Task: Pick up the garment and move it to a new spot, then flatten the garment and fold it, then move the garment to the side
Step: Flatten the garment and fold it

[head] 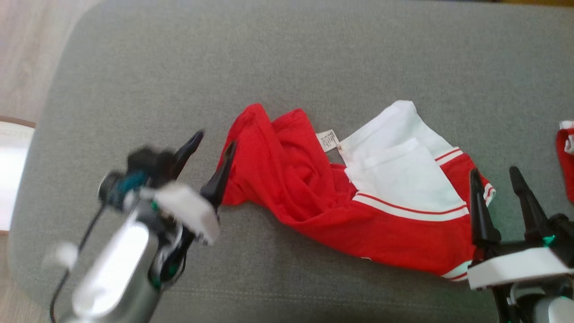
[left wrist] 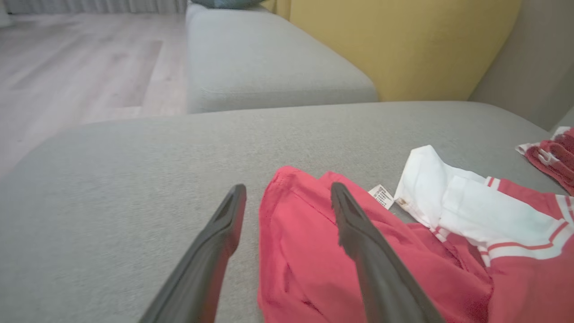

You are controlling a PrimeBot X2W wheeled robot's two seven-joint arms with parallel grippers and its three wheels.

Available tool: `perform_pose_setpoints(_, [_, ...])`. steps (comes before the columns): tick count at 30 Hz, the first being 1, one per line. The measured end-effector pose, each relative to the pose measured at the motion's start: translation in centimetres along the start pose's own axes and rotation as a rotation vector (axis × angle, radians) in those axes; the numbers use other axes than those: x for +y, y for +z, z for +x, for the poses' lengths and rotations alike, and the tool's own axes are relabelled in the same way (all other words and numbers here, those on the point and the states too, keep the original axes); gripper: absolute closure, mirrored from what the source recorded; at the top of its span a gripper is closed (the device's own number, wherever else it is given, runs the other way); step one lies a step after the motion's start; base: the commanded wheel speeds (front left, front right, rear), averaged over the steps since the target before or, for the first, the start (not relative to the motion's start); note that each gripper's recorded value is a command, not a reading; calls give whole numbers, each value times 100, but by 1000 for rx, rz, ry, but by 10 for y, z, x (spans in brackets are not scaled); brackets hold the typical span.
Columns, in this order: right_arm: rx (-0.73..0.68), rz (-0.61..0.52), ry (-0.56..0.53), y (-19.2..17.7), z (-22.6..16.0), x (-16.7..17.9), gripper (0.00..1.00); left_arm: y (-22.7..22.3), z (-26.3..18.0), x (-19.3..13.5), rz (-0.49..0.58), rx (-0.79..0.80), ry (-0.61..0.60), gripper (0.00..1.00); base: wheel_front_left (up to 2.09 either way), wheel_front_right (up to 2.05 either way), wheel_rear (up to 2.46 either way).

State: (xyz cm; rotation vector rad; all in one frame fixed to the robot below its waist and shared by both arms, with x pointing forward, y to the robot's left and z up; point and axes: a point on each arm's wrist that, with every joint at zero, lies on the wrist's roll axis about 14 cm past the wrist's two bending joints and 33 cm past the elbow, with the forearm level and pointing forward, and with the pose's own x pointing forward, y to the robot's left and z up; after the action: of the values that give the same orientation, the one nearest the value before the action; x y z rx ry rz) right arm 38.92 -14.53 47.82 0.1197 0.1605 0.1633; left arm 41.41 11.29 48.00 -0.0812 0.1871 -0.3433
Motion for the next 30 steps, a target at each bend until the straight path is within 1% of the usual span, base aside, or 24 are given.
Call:
perform_pose_setpoints(3, [6, 4, 1, -3, 6, 0, 0, -4, 25, -5, -18, 75, -60, 0, 0, 0, 0])
perform_pose_setpoints(5, [9, 6, 0, -4, 10, -1, 0, -14, 38, -4, -17, 144, -85, 0, 0, 0, 0])
perform_pose_setpoints(9, [21, 9, -18, -9, 13, -7, 0, -34, 58, 1, -35, 257, -105, 0, 0, 0, 0])
perform_pose_setpoints(10, [21, 9, -18, -9, 13, -7, 0, -34, 58, 1, -35, 257, -105, 0, 0, 0, 0])
perform_pose_setpoints(13, [38, 10, -33, -15, 13, -12, 0, -46, 70, 3, -59, 324, -115, 0, 0, 0, 0])
perform_pose_setpoints(16, [53, 12, -42, -20, 14, -16, 0, -54, 81, 4, -59, 372, -124, 0, 0, 0, 0])
perform_pose_setpoints(18, [59, 12, -46, -22, 14, -17, 0, -59, 85, 3, -52, 408, -132, 0, 0, 0, 0])
perform_pose_setpoints(23, [45, 12, -48, -20, 19, -18, 0, -76, 87, -9, -49, 505, -184, 0, 0, 0, 0])
perform_pose_setpoints(30, [63, 15, -57, -26, 20, -21, 0, -94, 86, -1, -34, 578, -184, 0, 0, 0, 0])
